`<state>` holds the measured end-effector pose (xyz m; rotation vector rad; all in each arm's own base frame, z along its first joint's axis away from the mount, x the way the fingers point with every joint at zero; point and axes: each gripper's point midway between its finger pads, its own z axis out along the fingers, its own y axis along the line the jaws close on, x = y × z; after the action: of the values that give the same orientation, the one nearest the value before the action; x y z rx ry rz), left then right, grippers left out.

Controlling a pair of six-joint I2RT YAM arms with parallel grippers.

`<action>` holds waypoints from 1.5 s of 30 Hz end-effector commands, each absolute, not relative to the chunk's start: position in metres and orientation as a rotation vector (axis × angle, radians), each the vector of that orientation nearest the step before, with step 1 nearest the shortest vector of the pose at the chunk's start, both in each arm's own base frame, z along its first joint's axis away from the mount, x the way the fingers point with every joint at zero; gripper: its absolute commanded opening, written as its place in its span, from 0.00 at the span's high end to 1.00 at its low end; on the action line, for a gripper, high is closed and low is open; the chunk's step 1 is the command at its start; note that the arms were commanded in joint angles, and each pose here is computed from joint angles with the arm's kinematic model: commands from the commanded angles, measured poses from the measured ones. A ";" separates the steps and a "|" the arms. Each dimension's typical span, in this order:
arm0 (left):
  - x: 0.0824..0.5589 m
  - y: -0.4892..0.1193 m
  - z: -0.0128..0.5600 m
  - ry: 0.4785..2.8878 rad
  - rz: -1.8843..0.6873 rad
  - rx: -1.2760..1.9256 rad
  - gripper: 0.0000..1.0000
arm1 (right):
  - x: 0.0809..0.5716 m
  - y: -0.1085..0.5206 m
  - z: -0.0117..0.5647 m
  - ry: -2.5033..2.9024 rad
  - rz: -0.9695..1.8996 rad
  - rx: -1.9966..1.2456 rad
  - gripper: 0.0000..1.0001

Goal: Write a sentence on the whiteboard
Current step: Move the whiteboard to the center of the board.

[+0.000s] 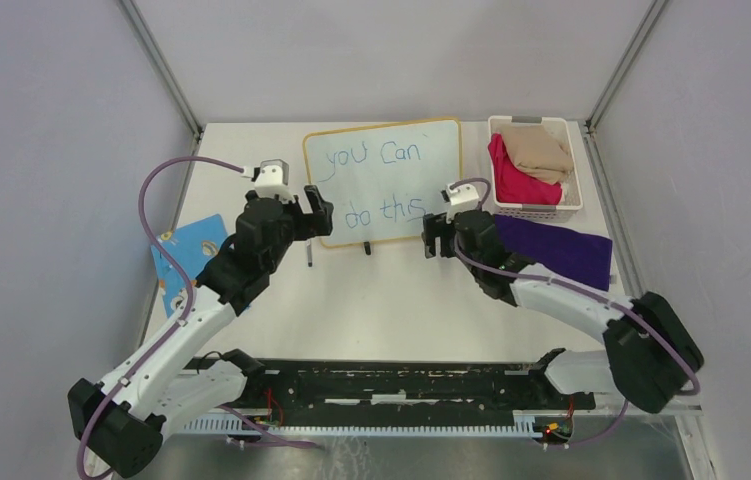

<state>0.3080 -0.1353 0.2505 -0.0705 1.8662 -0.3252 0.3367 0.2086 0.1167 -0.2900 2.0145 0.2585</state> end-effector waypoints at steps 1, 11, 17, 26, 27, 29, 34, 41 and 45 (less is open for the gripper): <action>0.309 -0.147 0.272 1.791 -0.375 0.001 0.03 | 0.318 0.187 0.156 1.905 0.249 -0.266 0.16; 0.290 -0.202 0.298 1.703 -0.667 0.233 0.00 | 0.287 0.119 0.229 1.671 0.173 0.121 0.02; 0.301 -0.196 0.347 1.615 -0.686 0.099 0.00 | 0.274 0.089 0.258 1.461 0.242 0.311 0.02; 0.296 -0.141 0.370 1.405 -0.511 -0.064 0.00 | 0.263 0.070 0.279 1.340 0.168 0.248 0.02; 0.293 -0.139 0.362 1.415 -0.504 -0.060 0.00 | 0.264 0.074 0.279 1.359 0.122 0.167 0.02; 0.293 -0.136 0.346 1.460 -0.480 -0.068 0.00 | 0.266 0.075 0.277 1.367 0.085 0.119 0.02; 0.303 -0.151 0.330 1.626 -0.435 0.017 0.00 | 0.272 0.084 0.274 1.392 0.132 0.152 0.02; 0.304 -0.175 0.311 1.697 -0.495 0.097 0.00 | 0.289 0.107 0.250 1.527 0.124 0.104 0.02; 0.301 -0.184 0.308 1.703 -0.527 0.138 0.00 | 0.293 0.119 0.233 1.563 0.137 0.055 0.02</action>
<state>0.3051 -0.1740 0.2883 0.0569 1.7602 -0.4913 0.2898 0.1056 0.2296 0.0701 1.5656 0.0788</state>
